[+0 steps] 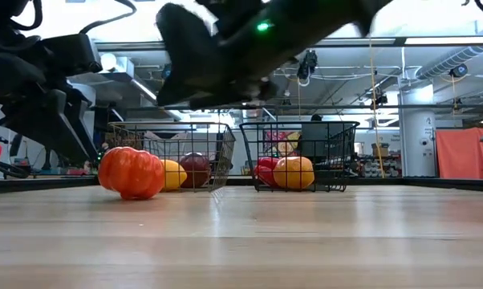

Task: Sort produce into baskets
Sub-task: Put the orange pumpkin into the black wire basket

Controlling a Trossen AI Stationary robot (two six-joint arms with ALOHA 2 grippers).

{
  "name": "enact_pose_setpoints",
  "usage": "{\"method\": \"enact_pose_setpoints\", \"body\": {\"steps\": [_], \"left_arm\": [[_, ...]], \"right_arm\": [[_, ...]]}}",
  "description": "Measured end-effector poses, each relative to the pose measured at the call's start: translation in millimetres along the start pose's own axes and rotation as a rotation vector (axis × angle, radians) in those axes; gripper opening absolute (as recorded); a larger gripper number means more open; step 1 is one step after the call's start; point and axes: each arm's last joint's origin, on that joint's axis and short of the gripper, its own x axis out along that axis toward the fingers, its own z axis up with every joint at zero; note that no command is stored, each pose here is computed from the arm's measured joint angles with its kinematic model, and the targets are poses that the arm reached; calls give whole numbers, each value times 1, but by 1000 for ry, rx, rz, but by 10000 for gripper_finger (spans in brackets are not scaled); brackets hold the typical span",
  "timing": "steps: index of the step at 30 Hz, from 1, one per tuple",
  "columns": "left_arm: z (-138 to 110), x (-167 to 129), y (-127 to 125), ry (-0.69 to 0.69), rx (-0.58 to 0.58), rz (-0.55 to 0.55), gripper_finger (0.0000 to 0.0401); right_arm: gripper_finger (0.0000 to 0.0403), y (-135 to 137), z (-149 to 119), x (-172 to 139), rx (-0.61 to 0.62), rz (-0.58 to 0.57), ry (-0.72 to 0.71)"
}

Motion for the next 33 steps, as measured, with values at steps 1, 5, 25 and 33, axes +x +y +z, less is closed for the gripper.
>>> {"method": "enact_pose_setpoints", "body": {"steps": [1, 5, 25, 33], "left_arm": [[0, 0, 0, -1, 1, 0, 168], [0, 0, 0, -10, -2, 7, 168], [3, 0, 0, -51, -4, 29, 168], [4, 0, -1, -73, 2, 42, 168]], "right_arm": [[235, 0, 2, 5, 1, 5, 0], [164, 0, 3, 23, 24, 12, 3], [9, -17, -7, 60, 60, 2, 41], [9, -24, -3, 67, 80, 67, 25]]}}
